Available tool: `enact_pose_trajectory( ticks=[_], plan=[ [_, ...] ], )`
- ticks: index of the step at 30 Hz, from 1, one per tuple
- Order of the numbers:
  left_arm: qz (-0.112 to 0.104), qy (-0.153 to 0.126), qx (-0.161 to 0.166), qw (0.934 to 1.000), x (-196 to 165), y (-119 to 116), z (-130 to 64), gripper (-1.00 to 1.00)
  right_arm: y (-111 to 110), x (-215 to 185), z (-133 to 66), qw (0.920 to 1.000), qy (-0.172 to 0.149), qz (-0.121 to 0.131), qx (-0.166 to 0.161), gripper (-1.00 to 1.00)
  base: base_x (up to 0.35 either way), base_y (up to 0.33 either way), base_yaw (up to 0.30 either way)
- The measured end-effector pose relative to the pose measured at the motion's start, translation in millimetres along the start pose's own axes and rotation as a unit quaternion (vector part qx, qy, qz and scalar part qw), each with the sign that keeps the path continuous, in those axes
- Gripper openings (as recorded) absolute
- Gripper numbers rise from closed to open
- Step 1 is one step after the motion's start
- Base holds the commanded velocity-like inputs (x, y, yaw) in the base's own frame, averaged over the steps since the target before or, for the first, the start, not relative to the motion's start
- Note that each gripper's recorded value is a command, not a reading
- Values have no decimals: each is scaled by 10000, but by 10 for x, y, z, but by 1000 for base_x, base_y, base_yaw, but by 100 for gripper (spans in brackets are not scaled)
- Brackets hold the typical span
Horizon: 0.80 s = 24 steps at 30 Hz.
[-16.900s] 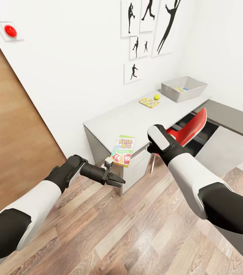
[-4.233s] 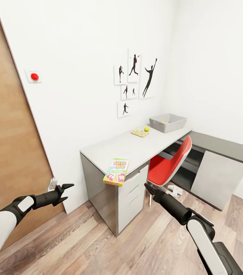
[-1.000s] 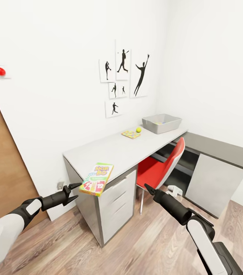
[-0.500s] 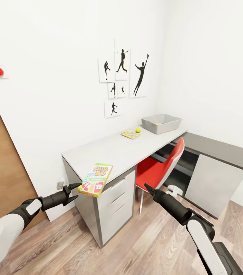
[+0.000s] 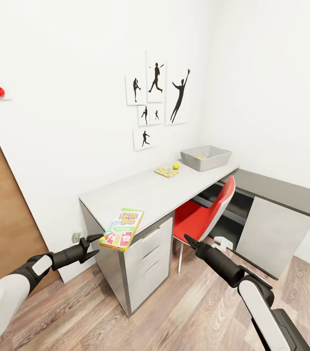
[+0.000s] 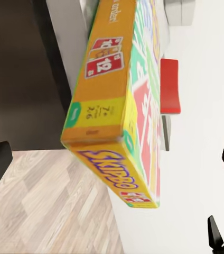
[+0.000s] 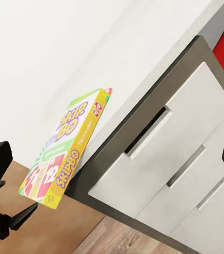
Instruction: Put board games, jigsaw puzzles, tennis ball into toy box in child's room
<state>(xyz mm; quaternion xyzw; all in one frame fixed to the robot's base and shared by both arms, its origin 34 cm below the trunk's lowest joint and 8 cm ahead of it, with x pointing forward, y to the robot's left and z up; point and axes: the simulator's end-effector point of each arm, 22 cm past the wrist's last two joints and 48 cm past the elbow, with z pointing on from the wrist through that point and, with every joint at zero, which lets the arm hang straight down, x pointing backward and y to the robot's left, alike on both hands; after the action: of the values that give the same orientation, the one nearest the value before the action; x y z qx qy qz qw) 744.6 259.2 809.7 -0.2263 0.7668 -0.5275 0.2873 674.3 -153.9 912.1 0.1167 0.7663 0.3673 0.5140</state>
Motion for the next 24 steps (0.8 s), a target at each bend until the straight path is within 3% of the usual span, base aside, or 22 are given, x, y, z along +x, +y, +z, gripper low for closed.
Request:
enact_pose_trajectory(
  ticks=[6,24],
  plan=[
    [1,3,143,9999,24,25,12,100,-56,60,14,10000,-1,0,-1,100,0,0,0],
    [8,-6,172,9999,66,210,52,100,-194,213,46,10000,-2,1,-3,100,0,0,0]
  ],
)
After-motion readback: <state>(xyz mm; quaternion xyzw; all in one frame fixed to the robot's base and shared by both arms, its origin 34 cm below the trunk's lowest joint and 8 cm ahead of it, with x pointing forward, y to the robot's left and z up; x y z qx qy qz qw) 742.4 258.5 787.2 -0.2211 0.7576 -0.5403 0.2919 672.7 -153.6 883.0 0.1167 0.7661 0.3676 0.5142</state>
